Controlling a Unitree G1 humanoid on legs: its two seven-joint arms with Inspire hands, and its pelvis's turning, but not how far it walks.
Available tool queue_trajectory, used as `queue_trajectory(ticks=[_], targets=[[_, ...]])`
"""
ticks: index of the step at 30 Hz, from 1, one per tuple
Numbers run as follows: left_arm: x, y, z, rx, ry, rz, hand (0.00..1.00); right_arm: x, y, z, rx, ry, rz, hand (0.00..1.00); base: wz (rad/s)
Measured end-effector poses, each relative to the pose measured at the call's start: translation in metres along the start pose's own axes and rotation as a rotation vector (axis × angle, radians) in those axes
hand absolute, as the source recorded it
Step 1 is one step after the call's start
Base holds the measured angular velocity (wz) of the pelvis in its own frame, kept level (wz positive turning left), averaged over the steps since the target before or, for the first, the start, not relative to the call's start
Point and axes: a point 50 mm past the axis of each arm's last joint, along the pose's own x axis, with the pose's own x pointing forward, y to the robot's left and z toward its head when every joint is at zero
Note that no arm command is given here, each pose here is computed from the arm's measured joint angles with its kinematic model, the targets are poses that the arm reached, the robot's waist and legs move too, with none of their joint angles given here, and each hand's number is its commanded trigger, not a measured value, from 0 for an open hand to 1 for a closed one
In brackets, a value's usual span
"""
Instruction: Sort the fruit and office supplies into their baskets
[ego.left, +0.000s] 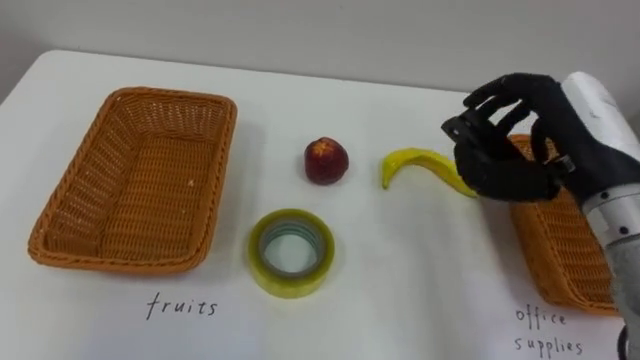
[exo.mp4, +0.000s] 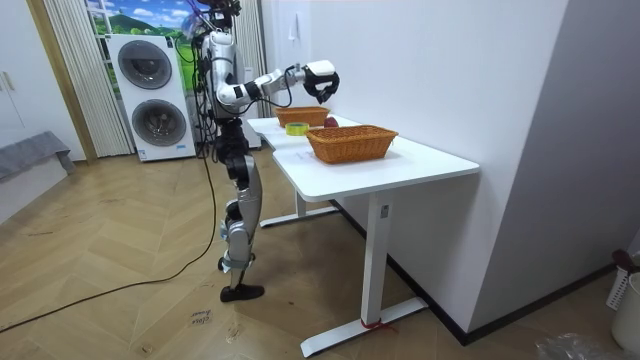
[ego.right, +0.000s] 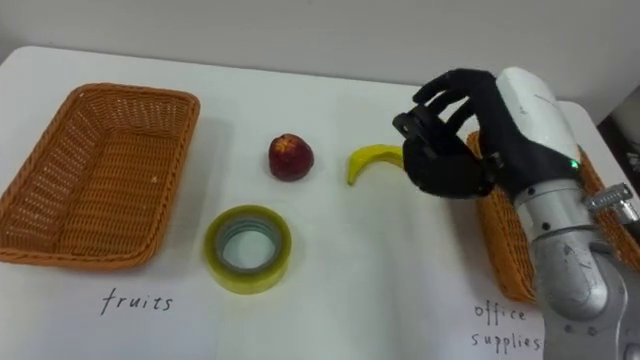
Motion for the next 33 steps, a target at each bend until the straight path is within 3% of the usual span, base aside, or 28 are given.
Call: queue_trajectory(ticks=[8, 17, 24, 33], targets=[[-0.002, 0.007, -0.017, -0.067, 0.077, 0.048, 0.00, -0.009, -0.032, -0.020, -0.035, 0.078, -0.252, 1.00, -0.01], [-0.002, 0.008, -0.019, -0.078, 0.105, 0.052, 0.00, -0.020, -0.038, -0.054, -0.066, 0.236, -0.375, 1.00, -0.05], [-0.002, 0.008, -0.020, -0.078, 0.115, 0.052, 0.00, -0.026, -0.042, -0.059, -0.094, 0.270, -0.415, 1.00, -0.01], [-0.003, 0.009, -0.021, -0.076, 0.117, 0.072, 0.00, -0.033, -0.025, -0.079, -0.066, 0.377, -0.349, 1.00, 0.00]])
